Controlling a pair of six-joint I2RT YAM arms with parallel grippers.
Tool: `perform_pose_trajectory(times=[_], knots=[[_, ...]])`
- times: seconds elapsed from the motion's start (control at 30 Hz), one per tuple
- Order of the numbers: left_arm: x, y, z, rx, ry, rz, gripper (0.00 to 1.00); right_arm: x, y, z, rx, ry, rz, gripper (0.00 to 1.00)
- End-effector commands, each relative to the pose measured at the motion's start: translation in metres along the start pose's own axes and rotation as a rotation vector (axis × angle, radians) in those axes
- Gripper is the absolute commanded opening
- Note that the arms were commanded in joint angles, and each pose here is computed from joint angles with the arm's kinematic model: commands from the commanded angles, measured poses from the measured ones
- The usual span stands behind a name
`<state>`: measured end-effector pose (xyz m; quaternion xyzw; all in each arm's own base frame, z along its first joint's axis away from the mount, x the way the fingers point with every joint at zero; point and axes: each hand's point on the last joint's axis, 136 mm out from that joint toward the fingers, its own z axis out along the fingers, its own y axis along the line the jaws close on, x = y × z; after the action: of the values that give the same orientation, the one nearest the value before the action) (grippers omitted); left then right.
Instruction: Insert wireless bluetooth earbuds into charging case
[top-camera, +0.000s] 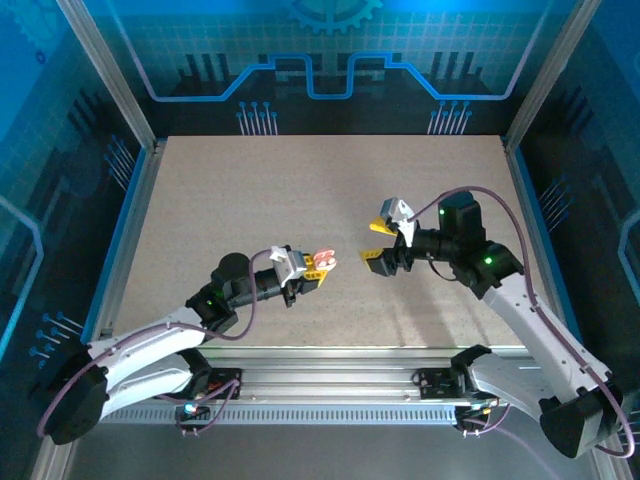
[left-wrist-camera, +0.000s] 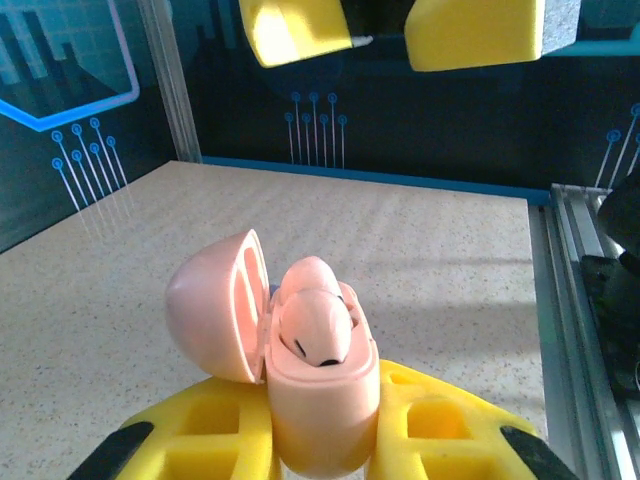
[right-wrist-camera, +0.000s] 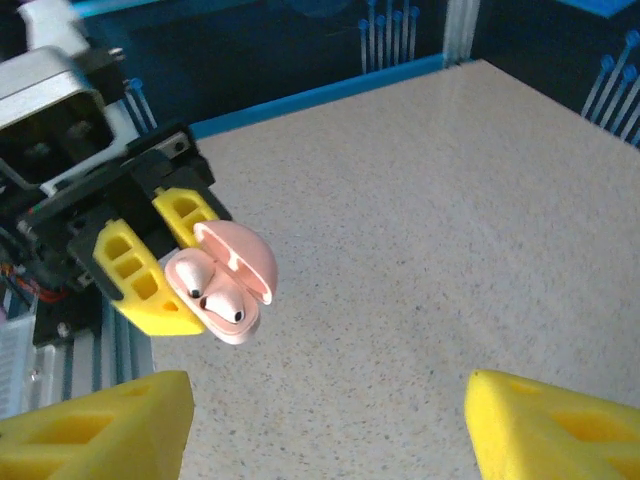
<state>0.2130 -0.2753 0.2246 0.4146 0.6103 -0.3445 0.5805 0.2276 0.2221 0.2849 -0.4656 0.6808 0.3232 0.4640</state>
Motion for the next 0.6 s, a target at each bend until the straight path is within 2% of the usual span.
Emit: perform_pose_trajectory(times=[0.0,0.17,0.57], knots=[[-0.014,-0.007,0.001,0.048,-0.001,0.028,0.18,0.012,0.009,-0.001,-0.106,-0.016,-0.140,0.74],[-0.014,-0.008,0.003,0.068,0.022,0.033,0.18,0.015,0.017,-0.008,-0.190,-0.050,-0.243,0.70],[-0.023,-0.011,0.004,0.113,0.060,0.075,0.19,0.035,0.016,0.000,-0.271,0.079,-0.313,0.68]])
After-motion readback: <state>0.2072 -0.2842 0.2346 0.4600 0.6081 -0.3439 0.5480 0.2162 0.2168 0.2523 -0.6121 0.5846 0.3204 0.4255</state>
